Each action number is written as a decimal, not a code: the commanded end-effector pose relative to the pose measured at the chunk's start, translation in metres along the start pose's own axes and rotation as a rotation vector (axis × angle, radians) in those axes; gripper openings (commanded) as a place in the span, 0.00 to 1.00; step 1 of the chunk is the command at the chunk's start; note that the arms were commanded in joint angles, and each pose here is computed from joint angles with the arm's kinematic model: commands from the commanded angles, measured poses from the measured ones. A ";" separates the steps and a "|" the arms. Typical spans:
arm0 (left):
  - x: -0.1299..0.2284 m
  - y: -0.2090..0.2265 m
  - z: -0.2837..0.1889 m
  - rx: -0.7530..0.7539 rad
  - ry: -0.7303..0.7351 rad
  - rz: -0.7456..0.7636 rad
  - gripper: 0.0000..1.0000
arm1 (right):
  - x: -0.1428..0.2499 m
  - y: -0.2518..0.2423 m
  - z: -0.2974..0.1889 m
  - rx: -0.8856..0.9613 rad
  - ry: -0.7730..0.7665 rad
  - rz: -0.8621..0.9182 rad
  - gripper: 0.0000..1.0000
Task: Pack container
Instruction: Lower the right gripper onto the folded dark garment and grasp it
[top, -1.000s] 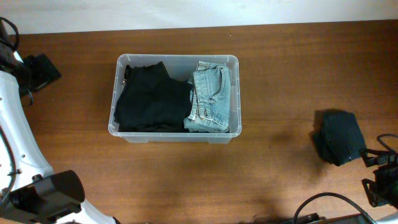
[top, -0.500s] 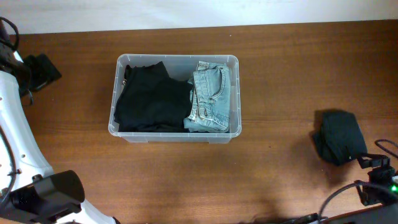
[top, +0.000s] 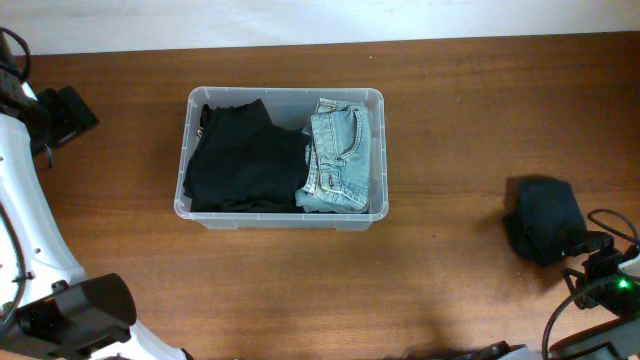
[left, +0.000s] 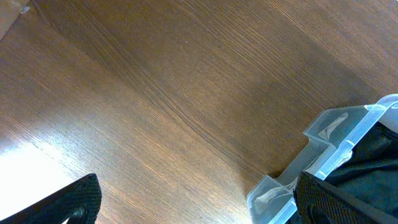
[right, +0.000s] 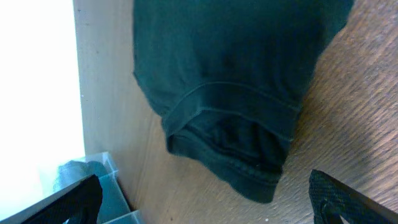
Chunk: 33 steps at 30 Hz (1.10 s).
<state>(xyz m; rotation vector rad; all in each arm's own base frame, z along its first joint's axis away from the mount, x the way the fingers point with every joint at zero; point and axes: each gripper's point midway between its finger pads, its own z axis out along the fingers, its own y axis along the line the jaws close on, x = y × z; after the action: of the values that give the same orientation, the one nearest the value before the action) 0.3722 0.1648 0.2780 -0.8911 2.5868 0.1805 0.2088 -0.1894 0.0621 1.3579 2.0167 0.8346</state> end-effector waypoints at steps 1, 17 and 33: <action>-0.003 0.001 -0.013 0.009 -0.036 -0.015 1.00 | 0.002 -0.009 0.006 0.024 0.015 0.023 0.99; -0.003 0.001 -0.013 0.009 -0.036 -0.015 0.99 | -0.001 -0.020 0.029 -0.063 0.055 0.084 0.99; -0.003 0.001 -0.013 0.009 -0.036 -0.015 0.99 | 0.007 -0.042 0.066 0.063 0.122 0.077 0.98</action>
<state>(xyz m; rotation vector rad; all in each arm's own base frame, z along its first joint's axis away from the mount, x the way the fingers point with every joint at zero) 0.3722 0.1648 0.2780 -0.8906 2.5870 0.1806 0.2453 -0.1932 0.0355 1.2731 1.9200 1.0484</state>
